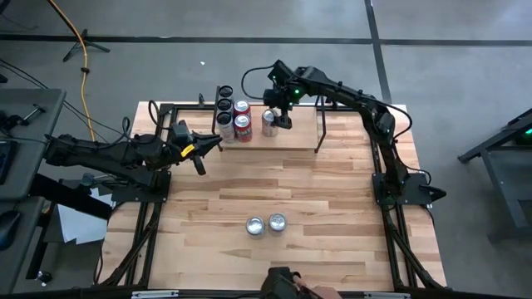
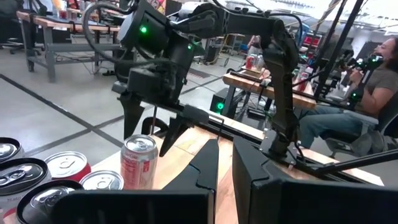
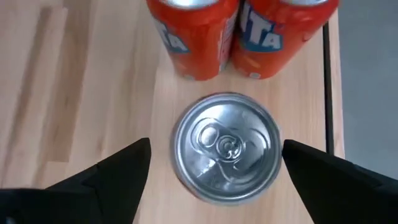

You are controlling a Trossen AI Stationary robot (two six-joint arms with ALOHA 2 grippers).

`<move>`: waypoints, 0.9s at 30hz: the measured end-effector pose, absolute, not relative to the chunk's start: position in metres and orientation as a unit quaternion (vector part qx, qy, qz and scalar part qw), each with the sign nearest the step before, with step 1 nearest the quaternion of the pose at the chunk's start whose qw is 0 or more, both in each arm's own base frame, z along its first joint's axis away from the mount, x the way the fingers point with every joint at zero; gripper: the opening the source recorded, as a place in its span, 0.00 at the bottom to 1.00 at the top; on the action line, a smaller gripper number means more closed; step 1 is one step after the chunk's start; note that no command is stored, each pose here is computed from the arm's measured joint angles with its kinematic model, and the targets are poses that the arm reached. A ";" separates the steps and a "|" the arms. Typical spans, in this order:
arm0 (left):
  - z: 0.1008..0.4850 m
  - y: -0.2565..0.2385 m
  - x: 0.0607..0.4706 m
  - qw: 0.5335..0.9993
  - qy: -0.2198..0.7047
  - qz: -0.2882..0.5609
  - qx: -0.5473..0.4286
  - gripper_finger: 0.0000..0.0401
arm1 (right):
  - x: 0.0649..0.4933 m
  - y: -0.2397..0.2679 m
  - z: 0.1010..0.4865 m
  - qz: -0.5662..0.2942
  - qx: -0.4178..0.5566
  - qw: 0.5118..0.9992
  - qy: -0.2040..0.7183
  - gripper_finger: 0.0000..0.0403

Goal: Place canned beverage on shelf
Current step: Put the top right silver soda can on the shelf

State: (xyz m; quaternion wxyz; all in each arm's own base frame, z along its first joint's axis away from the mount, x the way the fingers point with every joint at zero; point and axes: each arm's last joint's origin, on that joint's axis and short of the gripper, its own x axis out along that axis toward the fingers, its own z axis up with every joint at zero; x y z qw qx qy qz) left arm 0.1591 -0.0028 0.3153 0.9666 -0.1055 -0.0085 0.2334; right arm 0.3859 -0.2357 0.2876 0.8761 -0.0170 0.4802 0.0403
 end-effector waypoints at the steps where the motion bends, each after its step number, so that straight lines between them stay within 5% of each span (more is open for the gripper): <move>1: 0.315 -0.003 0.159 0.967 -0.009 0.233 -0.106 0.01 | 0.388 -0.234 0.285 0.041 -0.024 0.873 0.486 0.87; 15: 0.315 -0.003 0.159 0.967 -0.008 0.233 -0.106 0.01 | 0.399 -0.227 0.275 -0.001 -0.041 0.856 0.515 0.83; 21: 0.315 -0.003 0.159 0.968 -0.005 0.233 -0.092 0.01 | 0.404 -0.221 0.275 -0.045 0.017 0.857 0.513 0.70; 27: 0.315 -0.003 0.159 0.970 0.002 0.234 -0.064 0.01 | 0.415 -0.209 0.277 -0.137 0.110 0.854 0.489 0.70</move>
